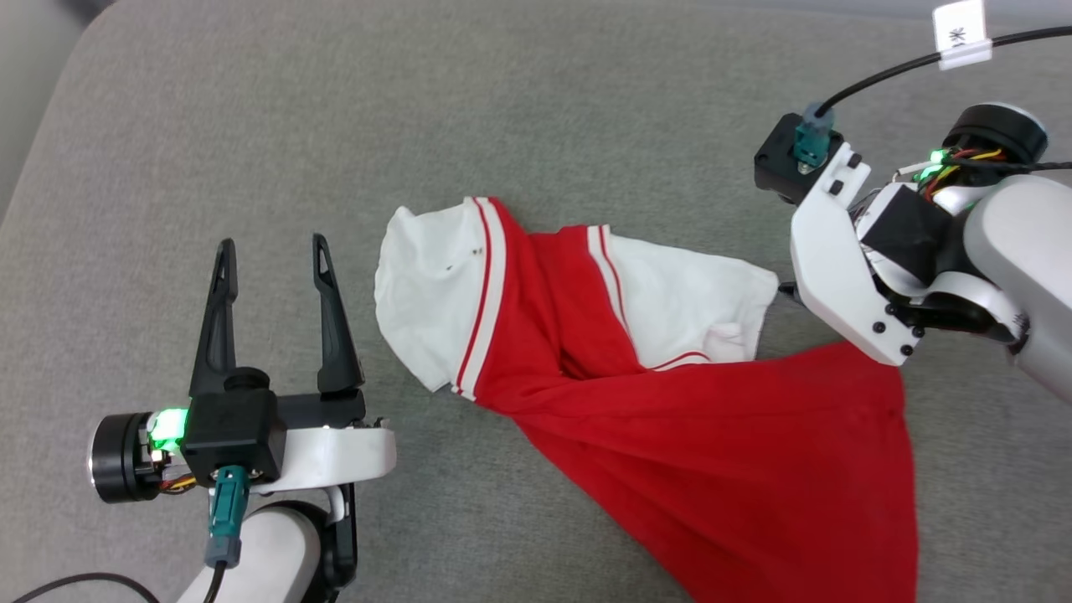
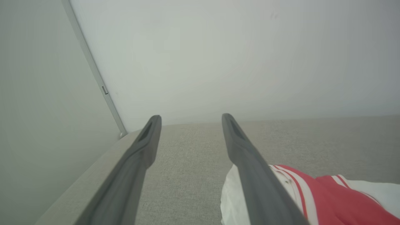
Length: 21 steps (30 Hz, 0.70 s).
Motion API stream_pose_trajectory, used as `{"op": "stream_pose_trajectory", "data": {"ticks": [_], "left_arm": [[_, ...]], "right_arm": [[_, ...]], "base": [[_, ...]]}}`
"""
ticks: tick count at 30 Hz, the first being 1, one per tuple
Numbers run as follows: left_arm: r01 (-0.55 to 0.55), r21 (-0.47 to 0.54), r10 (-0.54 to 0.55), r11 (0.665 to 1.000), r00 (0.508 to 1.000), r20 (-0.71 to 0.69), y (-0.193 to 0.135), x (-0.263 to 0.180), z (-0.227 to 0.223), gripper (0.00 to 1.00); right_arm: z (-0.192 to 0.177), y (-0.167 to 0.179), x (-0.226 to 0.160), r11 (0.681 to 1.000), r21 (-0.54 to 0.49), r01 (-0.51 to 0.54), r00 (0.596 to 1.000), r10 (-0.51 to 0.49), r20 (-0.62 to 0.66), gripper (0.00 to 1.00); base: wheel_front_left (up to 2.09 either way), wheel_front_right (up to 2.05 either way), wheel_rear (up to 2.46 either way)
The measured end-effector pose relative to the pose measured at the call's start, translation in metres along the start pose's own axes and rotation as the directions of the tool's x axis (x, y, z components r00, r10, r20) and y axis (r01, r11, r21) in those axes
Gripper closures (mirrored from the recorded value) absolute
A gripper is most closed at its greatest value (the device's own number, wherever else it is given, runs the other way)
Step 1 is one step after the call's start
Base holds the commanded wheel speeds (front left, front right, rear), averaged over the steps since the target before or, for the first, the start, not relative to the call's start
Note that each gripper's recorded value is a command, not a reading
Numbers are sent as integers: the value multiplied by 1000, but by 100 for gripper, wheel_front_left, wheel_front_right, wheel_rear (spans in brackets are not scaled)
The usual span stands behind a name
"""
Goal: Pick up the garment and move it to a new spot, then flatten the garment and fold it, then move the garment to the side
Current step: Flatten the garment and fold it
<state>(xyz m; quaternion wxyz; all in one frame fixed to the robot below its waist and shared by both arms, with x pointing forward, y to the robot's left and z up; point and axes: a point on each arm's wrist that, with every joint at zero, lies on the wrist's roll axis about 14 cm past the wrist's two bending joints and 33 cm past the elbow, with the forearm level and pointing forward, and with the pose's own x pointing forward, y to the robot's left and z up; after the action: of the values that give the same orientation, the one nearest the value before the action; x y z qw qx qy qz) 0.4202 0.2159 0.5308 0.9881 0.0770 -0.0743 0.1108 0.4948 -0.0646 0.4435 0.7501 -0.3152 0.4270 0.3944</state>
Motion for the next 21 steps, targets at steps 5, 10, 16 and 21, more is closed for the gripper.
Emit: {"op": "stream_pose_trajectory", "data": {"ticks": [5,10,16,21], "left_arm": [[-25,-3,25,1000,999,-23,3,4,-13,0],[-46,11,47,999,998,-46,8,6,-25,0],[-59,20,60,998,996,-68,10,8,-36,0],[-58,24,59,998,996,-70,11,6,-37,0]], "right_arm": [[-2,13,36,996,-12,-85,995,84,-54,0],[-6,24,66,989,-24,-146,985,144,-91,0],[-10,28,79,984,-61,-164,980,156,-123,68],[-6,34,74,984,-98,-150,986,142,-86,100]], "base": [[0,0,0],[0,0,0],[0,0,0],[0,0,0]]}}
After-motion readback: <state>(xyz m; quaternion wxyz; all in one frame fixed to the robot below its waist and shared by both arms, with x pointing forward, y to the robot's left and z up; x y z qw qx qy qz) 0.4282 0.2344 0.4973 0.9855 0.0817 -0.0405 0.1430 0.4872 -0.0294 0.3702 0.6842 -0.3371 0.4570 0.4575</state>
